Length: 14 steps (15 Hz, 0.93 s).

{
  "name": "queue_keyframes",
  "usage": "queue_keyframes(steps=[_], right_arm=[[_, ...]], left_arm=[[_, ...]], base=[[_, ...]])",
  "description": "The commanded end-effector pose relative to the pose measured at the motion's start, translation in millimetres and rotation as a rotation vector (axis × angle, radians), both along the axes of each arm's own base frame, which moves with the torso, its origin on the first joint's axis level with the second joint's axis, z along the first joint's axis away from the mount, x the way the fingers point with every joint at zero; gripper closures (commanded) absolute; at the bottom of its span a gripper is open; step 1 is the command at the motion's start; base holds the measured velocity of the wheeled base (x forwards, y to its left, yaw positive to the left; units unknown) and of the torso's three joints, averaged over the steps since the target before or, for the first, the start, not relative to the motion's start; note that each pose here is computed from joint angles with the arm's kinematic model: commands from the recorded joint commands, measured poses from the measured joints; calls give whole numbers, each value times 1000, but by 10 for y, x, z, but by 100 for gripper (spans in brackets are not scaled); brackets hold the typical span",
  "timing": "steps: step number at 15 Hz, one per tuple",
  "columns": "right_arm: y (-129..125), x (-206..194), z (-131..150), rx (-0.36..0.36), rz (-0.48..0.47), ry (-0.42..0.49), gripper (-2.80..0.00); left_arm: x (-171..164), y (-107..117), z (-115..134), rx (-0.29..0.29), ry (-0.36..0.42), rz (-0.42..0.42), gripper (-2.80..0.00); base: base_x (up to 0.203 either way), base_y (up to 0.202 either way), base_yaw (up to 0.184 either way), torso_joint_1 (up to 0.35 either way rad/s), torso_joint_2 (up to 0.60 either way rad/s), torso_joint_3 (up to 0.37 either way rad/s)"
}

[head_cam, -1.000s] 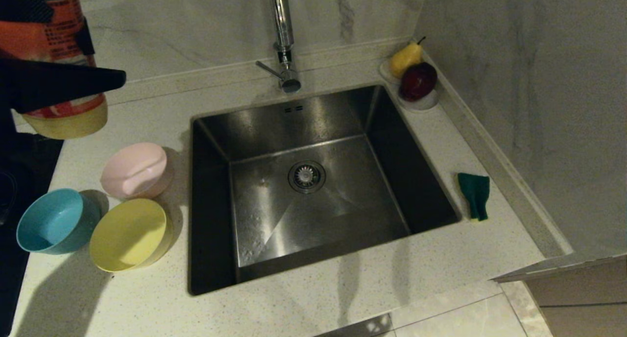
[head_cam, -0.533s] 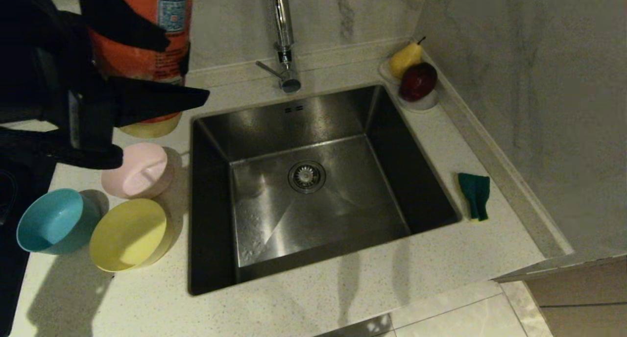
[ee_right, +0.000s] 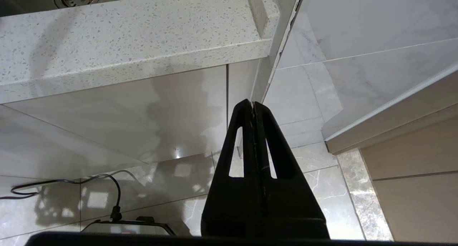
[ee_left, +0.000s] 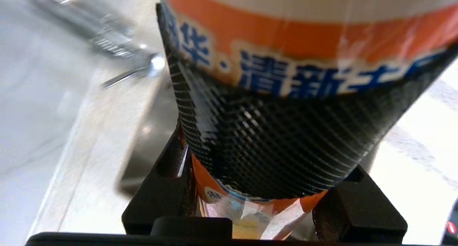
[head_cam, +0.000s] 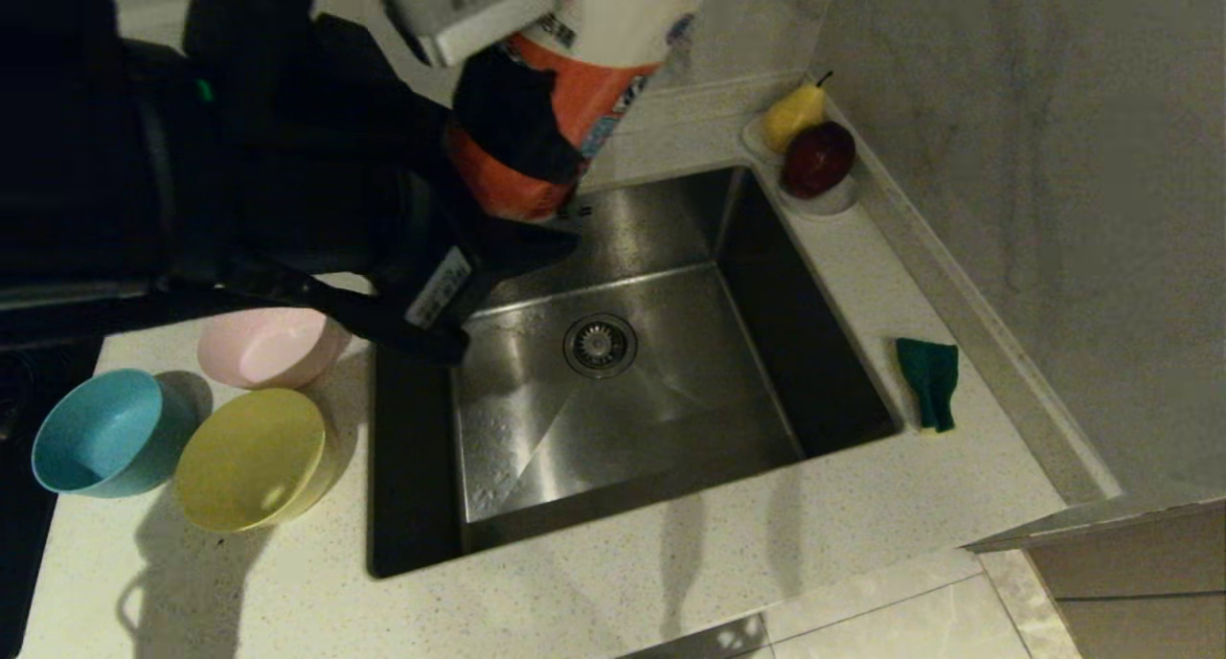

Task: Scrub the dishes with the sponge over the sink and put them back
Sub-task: Squeeze it onto the sponge

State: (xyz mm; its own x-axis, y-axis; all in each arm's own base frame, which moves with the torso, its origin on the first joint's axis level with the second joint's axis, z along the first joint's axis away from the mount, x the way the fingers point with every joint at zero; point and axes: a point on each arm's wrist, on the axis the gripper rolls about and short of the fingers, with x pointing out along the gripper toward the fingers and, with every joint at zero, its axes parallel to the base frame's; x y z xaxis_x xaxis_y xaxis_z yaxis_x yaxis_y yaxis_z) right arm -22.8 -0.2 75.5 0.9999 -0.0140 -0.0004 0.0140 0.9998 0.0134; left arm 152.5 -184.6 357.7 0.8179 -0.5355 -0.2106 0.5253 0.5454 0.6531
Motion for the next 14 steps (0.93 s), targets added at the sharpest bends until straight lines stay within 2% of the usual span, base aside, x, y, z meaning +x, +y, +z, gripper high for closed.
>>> queue_keyframes(steps=[1, 6, 9, 14], right_arm=[[0, 0, 0, 0, 0, 0, 0], [0, 0, 0, 0, 0, 0, 0], [0, 1, 0, 0, 0, 1, 0], [0, 1, 0, 0, 0, 1, 0]], left_arm=[[118, -252, -190, 66, 42, -21, 0], [181, -658, -437, 130, 61, -17, 0], [307, -881, -675, 192, 96, -11, 0], [496, -1161, -939, 251, 109, 41, 0]], base=[[0, 0, 0, 0, 0, 0], [0, 0, 0, 0, 0, 0], [0, 0, 0, 0, 0, 0], [0, 0, 0, 0, 0, 0]])
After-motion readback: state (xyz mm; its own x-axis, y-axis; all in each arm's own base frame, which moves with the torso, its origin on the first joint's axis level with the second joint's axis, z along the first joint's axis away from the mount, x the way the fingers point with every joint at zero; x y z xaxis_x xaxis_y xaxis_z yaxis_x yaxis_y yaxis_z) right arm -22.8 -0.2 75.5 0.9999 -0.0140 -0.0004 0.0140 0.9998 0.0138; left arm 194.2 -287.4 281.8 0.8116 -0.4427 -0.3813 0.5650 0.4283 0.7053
